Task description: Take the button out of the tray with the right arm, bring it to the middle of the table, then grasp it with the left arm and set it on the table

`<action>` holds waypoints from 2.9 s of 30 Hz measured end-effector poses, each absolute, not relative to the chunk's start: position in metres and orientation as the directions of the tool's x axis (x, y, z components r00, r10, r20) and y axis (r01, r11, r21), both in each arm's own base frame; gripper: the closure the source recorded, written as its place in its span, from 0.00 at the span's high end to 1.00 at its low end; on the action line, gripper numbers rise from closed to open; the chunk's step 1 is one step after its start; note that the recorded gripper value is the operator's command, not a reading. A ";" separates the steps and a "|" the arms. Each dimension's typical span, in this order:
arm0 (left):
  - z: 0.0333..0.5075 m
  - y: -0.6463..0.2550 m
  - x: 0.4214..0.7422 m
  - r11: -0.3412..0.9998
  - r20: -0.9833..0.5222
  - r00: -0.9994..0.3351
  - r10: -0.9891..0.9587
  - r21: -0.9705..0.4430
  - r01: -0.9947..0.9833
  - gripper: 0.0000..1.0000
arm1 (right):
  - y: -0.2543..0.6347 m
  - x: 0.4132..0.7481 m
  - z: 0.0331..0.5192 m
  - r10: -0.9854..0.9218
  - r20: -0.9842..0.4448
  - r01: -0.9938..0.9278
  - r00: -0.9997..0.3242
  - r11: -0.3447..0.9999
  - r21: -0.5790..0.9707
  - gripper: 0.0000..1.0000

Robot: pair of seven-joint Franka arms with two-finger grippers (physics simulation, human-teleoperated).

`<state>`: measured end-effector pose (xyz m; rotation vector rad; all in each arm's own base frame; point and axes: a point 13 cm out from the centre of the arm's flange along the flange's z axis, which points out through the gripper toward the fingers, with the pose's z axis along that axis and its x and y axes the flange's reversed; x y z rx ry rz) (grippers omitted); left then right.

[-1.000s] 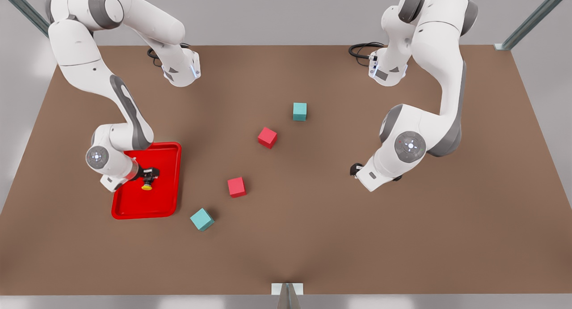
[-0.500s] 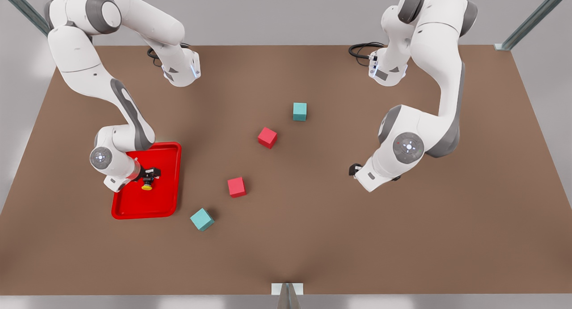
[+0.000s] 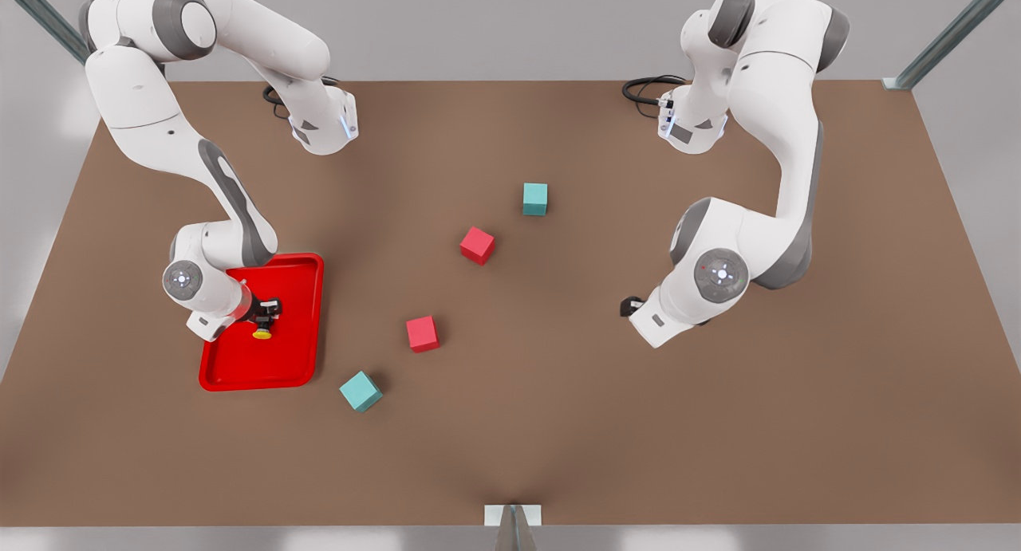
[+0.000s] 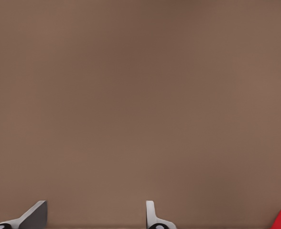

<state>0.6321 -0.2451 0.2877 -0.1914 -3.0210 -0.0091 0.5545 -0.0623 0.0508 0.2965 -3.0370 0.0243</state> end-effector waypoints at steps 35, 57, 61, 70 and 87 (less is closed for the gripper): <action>0.282 -0.157 0.657 0.998 0.114 -0.993 0.021 0.049 0.027 1.00 | 0.342 0.658 0.232 -0.084 -0.075 -0.093 -0.994 0.987 0.132 0.50; 0.303 -0.220 0.649 0.994 0.087 -0.990 0.111 0.007 0.112 1.00 | 0.414 0.637 0.235 0.316 0.090 0.328 -0.945 0.906 0.267 1.00; 0.285 -0.363 0.621 0.968 0.041 -0.967 0.250 -0.047 0.248 1.00 | 0.062 0.647 0.368 0.513 0.021 0.508 -0.858 0.842 0.182 1.00; 0.170 -0.468 0.604 0.968 -0.016 -0.968 0.250 0.027 0.249 1.00 | 0.009 0.620 0.451 0.221 0.038 0.222 -0.975 0.974 0.036 1.00; 0.061 -0.474 0.601 0.996 -0.035 -0.997 0.066 0.055 0.064 1.00 | -0.006 0.638 0.416 0.013 0.092 0.015 -0.996 1.000 0.015 1.00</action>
